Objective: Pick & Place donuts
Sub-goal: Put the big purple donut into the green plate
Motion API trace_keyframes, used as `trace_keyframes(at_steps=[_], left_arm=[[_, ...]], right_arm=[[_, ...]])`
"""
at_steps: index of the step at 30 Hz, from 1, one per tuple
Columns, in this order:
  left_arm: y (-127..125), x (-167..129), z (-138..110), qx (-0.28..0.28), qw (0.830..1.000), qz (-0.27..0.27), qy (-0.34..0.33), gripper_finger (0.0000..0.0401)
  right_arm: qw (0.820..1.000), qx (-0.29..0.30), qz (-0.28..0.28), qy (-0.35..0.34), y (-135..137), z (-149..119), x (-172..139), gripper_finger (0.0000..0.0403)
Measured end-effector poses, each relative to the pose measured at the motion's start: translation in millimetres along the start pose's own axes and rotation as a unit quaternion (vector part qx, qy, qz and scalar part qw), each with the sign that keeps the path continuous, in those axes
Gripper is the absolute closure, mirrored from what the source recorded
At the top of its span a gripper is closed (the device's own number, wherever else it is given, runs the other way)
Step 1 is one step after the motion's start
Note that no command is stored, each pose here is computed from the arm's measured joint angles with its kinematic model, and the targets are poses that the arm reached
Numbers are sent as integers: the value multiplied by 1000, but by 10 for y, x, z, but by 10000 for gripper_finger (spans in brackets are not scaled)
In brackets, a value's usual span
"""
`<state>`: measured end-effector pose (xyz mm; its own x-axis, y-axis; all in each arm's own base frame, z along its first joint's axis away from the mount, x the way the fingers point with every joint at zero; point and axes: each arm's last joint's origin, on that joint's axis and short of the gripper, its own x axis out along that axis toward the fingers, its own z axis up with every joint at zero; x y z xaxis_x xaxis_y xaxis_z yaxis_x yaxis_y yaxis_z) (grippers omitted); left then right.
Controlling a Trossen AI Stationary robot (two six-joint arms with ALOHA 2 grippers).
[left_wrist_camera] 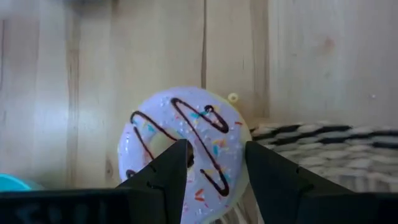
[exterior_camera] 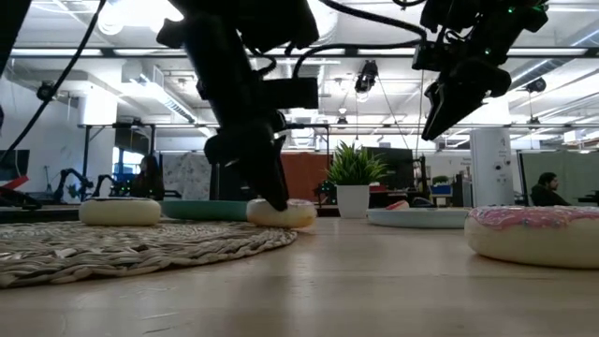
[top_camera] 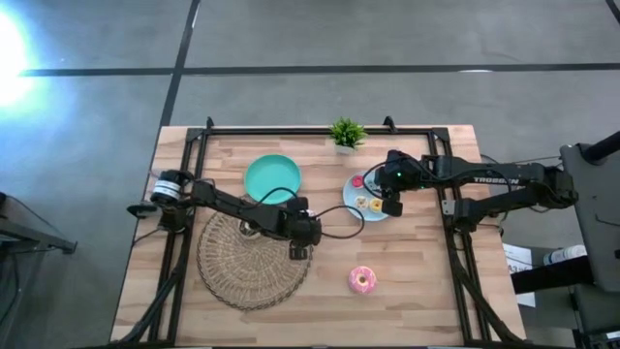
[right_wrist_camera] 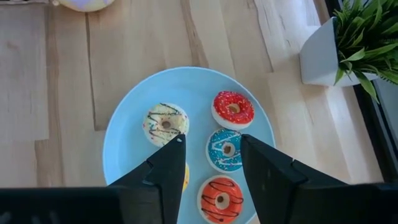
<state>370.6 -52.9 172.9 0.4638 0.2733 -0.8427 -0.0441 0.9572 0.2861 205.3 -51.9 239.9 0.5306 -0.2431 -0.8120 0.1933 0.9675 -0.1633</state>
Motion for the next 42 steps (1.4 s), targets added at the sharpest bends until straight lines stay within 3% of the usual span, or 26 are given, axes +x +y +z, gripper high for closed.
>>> trace_keyframes(at_steps=[10,20,24,28,31,34,42], left_arm=[[19,56,-36,-40,999,-15,19,270],[26,32,-13,-86,996,-16,24,389],[92,-66,141,-151,988,-17,-3,396],[261,-318,290,-188,981,25,-29,399],[475,-509,281,-243,967,68,-36,400],[719,-610,147,-319,942,103,-37,400],[1262,-760,-520,-504,861,58,-38,400]], right_arm=[[1000,6,0,0,0,-1,0,259],[1000,5,0,0,1,1,1,263],[1000,5,0,-1,0,3,1,266],[1000,4,0,-2,0,4,1,266],[1000,4,0,-2,0,5,2,267],[1000,4,-1,-4,-1,8,2,269],[1000,4,-1,-5,-1,11,2,266]])
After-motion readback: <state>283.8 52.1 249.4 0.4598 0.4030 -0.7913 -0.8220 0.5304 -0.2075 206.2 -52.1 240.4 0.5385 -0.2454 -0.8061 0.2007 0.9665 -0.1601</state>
